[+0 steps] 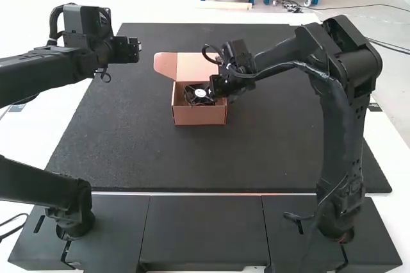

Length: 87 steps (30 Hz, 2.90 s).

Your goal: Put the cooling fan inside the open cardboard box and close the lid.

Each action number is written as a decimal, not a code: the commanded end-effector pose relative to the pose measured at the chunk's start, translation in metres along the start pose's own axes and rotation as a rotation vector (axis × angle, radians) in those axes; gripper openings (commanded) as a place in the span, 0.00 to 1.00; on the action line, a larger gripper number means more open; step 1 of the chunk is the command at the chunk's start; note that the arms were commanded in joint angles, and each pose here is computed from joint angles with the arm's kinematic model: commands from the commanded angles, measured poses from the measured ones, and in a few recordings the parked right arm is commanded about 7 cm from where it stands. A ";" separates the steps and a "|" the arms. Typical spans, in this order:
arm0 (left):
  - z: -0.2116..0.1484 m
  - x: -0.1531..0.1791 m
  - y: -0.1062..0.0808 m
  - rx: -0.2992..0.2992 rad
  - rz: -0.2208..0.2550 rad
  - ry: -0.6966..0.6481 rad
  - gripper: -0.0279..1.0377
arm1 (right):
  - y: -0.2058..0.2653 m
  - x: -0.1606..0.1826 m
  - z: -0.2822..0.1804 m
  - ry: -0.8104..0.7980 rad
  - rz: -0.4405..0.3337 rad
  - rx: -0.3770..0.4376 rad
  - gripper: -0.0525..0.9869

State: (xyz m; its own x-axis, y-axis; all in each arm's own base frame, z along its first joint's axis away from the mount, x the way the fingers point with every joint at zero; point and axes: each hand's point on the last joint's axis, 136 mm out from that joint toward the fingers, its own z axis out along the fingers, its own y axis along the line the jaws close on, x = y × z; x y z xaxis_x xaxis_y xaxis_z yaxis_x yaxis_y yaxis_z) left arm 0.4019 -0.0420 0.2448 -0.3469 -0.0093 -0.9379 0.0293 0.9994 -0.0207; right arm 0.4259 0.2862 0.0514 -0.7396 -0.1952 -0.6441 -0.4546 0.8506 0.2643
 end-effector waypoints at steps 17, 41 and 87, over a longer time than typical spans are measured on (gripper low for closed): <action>-0.004 0.013 -0.012 0.081 0.008 -0.003 0.93 | 0.021 -0.094 -0.043 -0.221 -0.063 0.019 0.57; 0.046 0.043 -0.027 0.136 -0.003 0.015 0.93 | -0.110 -0.129 -0.087 -0.347 -0.040 0.295 0.74; 0.048 0.028 -0.002 0.090 -0.024 -0.018 0.93 | -0.103 -0.135 -0.073 -0.311 -0.040 0.224 0.17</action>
State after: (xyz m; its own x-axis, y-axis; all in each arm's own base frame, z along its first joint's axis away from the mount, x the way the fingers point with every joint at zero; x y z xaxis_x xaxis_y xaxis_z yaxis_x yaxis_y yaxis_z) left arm 0.4288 -0.0464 0.1705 -0.4012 -0.0204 -0.9158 0.1001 0.9928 -0.0659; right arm 0.5396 0.1928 0.1373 -0.5516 -0.1221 -0.8251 -0.3264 0.9420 0.0787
